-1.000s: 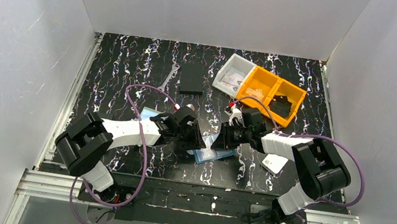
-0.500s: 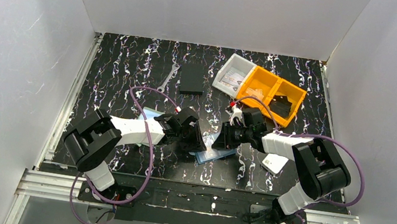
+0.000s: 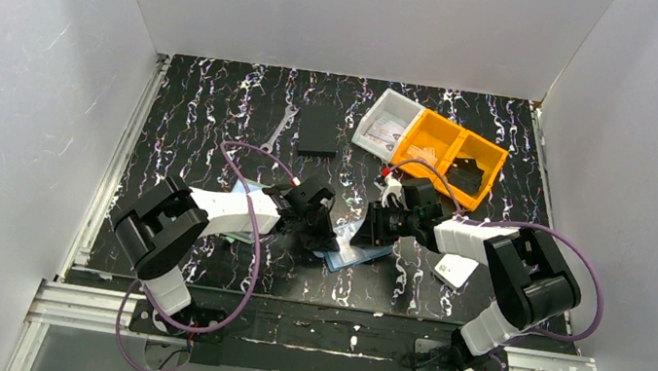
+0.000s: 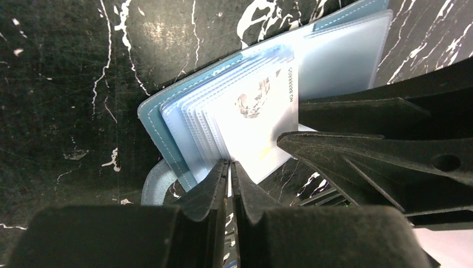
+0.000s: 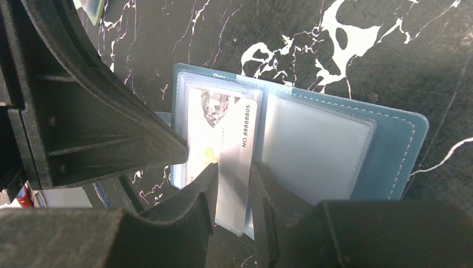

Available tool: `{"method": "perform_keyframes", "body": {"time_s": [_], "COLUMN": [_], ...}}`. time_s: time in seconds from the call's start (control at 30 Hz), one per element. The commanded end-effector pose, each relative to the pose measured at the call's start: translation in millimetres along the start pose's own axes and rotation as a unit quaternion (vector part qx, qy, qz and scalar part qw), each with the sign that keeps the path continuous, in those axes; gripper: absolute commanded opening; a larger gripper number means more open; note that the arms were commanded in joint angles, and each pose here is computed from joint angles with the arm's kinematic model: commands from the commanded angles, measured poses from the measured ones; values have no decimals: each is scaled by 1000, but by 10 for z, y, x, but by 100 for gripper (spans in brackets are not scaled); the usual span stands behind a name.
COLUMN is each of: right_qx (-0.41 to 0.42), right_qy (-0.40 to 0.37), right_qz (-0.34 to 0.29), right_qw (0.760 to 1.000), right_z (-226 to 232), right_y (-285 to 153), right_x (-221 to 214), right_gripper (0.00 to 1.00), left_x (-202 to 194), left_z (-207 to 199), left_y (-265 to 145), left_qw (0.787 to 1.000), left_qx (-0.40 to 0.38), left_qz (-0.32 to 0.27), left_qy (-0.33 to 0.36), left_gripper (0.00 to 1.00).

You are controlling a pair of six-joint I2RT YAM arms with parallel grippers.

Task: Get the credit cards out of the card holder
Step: Remove the credit card from the card holder.

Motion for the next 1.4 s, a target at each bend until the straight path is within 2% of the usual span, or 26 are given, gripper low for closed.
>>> {"method": "perform_keyframes", "body": {"time_s": [0.0,0.3,0.5,0.7,0.83,1.07,1.37], "right_qx": [1,2,3,3,3,3,7], "right_qy": [-6,-4,-3,-2,-2,0,21], "right_qz": [-7,-8,-9,-13,-14,-16,-17], "right_qw": [1000,1000,1000,1000,1000,1000,1000], "right_z": [-4,-11,-13,-10,-14,-15,-35], "right_y": [28,24,26,11,7,0,-4], "right_x": [76,76,80,89,89,96,92], "right_gripper": [37,36,36,36,36,37,41], "left_x": [17,34,49,15,16,3,-41], "left_z": [229,262,305,327,329,332,439], "left_y": [134,254,293,434,426,416,552], "left_qw": [994,990,968,957,958,972,971], "left_qx": [104,132,244,282,278,224,225], "left_qz": [-28,-34,-31,0,-1,-6,14], "left_qy": [-16,-31,-57,-73,-73,-72,-77], "left_gripper": [5,2,0,1,1,3,1]}}
Point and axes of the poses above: each gripper's point midway between its finger pads, its own y axis out along the fingers, its own z axis along the line the jaws close on, x = y × z, the point moved 10 cm from there along -y, back along the fingers, and after that the axes turned 8 degrees about -y, right-handed, at the moved point
